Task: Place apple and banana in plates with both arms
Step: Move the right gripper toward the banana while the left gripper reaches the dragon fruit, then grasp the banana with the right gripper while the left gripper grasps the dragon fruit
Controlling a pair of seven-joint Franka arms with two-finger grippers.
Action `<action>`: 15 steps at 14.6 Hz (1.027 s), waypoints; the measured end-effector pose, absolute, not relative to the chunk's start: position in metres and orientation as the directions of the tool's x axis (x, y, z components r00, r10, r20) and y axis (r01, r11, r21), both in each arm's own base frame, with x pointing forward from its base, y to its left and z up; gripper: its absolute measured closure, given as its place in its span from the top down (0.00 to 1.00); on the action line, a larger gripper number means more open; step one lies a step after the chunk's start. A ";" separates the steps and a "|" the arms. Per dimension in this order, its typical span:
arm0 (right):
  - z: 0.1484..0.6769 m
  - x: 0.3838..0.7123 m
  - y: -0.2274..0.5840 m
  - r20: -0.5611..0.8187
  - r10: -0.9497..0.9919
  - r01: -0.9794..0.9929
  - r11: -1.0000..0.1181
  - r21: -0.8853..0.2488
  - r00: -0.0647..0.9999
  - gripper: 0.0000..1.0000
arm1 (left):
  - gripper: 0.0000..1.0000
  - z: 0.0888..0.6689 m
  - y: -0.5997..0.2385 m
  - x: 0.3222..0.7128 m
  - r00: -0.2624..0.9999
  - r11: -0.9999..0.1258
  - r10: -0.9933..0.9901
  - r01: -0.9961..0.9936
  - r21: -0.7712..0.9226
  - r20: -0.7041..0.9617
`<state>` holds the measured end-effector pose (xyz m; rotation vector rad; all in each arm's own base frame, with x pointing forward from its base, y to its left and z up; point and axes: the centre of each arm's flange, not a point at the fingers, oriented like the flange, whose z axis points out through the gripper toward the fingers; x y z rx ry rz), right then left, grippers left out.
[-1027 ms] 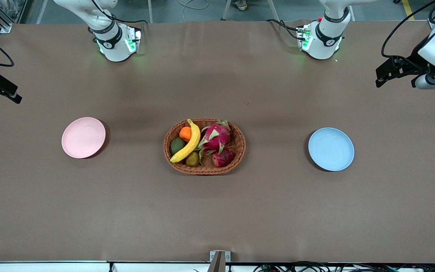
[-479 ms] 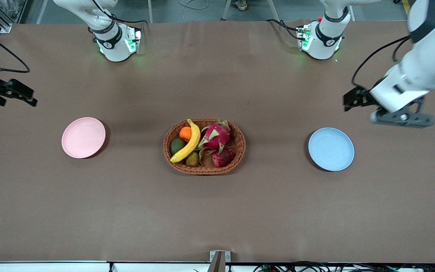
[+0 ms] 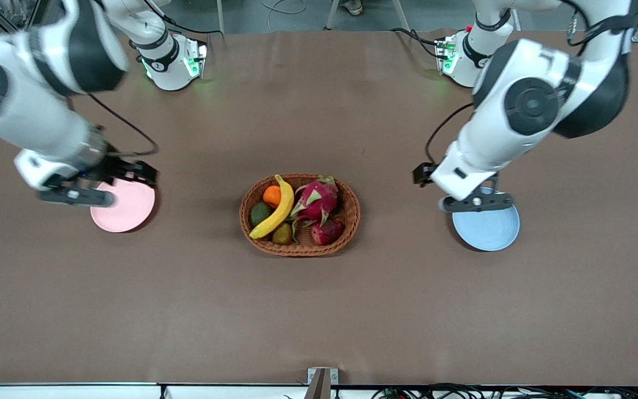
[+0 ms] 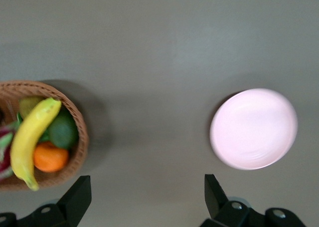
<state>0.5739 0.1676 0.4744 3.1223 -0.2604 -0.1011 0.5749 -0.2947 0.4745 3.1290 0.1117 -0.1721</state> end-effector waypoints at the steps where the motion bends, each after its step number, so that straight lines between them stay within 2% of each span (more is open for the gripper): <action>1: 0.455 0.573 0.195 -0.072 -0.222 -0.221 -0.975 0.026 0.972 1.00 | 1.00 0.462 -0.311 0.574 0.990 -0.995 0.095 0.096 0.006 -0.104; 4: 0.412 0.575 0.248 -0.081 -0.392 -0.388 -0.919 0.063 0.916 1.00 | 1.00 0.423 -0.350 0.577 0.983 -0.986 0.160 0.163 0.025 -0.094; 8: 0.357 0.596 0.312 -0.078 -0.583 -0.575 -0.812 0.101 0.809 1.00 | 1.00 0.368 -0.408 0.578 0.962 -0.959 0.266 0.271 0.084 -0.064; 11: 0.320 0.610 0.347 -0.087 -0.651 -0.650 -0.759 0.048 0.754 0.99 | 1.00 0.327 -0.445 0.571 0.949 -0.941 0.311 0.314 0.129 -0.048; 12: 0.314 0.613 0.353 -0.092 -0.662 -0.663 -0.748 0.025 0.743 0.97 | 1.00 0.316 -0.451 0.571 0.943 -0.932 0.330 0.332 0.148 -0.042; 13: 0.310 0.615 0.356 -0.097 -0.670 -0.672 -0.741 0.013 0.736 0.91 | 1.00 0.306 -0.454 0.574 0.935 -0.920 0.354 0.355 0.168 -0.035; 14: 0.304 0.615 0.357 -0.103 -0.674 -0.677 -0.736 0.013 0.731 0.90 | 1.00 0.298 -0.456 0.576 0.927 -0.909 0.374 0.373 0.186 -0.031; 15: 0.300 0.616 0.357 -0.107 -0.677 -0.680 -0.733 0.016 0.728 0.85 | 1.00 0.289 -0.460 0.577 0.920 -0.899 0.392 0.390 0.199 -0.030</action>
